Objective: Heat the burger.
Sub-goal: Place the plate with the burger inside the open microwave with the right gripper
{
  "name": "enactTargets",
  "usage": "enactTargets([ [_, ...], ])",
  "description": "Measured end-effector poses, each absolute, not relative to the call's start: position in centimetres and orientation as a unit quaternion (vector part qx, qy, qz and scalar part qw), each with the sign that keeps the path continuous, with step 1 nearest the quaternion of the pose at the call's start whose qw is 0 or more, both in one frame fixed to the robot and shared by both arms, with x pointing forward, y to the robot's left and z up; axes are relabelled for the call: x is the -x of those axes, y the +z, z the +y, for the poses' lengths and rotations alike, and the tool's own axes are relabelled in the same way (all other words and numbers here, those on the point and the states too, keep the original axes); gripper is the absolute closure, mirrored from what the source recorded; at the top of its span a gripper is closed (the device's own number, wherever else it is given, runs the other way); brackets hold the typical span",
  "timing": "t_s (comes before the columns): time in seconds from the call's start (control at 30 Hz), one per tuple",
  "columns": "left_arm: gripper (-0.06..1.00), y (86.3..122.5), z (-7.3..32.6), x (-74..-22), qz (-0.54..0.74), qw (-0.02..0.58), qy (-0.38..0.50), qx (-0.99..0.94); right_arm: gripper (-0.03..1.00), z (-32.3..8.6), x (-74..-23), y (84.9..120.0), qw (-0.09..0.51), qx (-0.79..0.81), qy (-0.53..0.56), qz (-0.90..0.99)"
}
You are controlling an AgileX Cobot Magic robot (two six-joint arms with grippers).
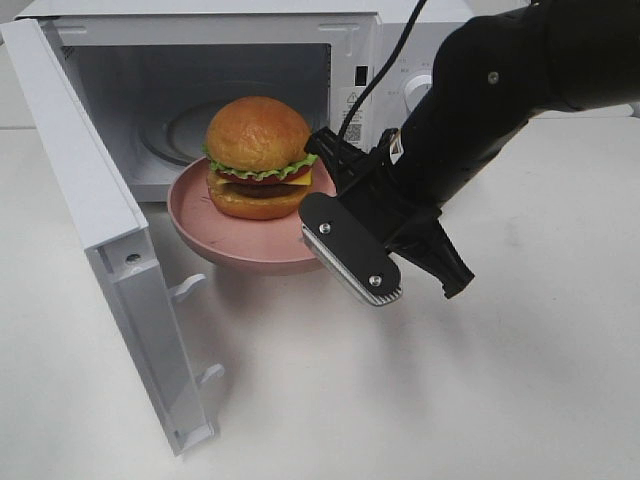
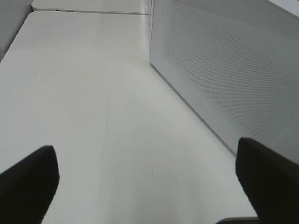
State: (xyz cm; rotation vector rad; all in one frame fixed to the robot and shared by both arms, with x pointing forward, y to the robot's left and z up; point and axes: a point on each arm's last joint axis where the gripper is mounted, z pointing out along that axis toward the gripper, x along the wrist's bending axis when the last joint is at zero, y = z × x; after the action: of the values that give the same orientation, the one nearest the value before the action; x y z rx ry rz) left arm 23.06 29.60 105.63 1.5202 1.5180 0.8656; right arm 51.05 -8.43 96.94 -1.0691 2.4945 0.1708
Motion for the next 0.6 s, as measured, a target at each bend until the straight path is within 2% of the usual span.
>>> enactTargets([
  [0.6,-0.03,105.6,29.6,-23.1,0.6,0.401,0.342,-0.601,0.92,-5.6,-54.9,96.9,0.212,0.398,0.047,0.892],
])
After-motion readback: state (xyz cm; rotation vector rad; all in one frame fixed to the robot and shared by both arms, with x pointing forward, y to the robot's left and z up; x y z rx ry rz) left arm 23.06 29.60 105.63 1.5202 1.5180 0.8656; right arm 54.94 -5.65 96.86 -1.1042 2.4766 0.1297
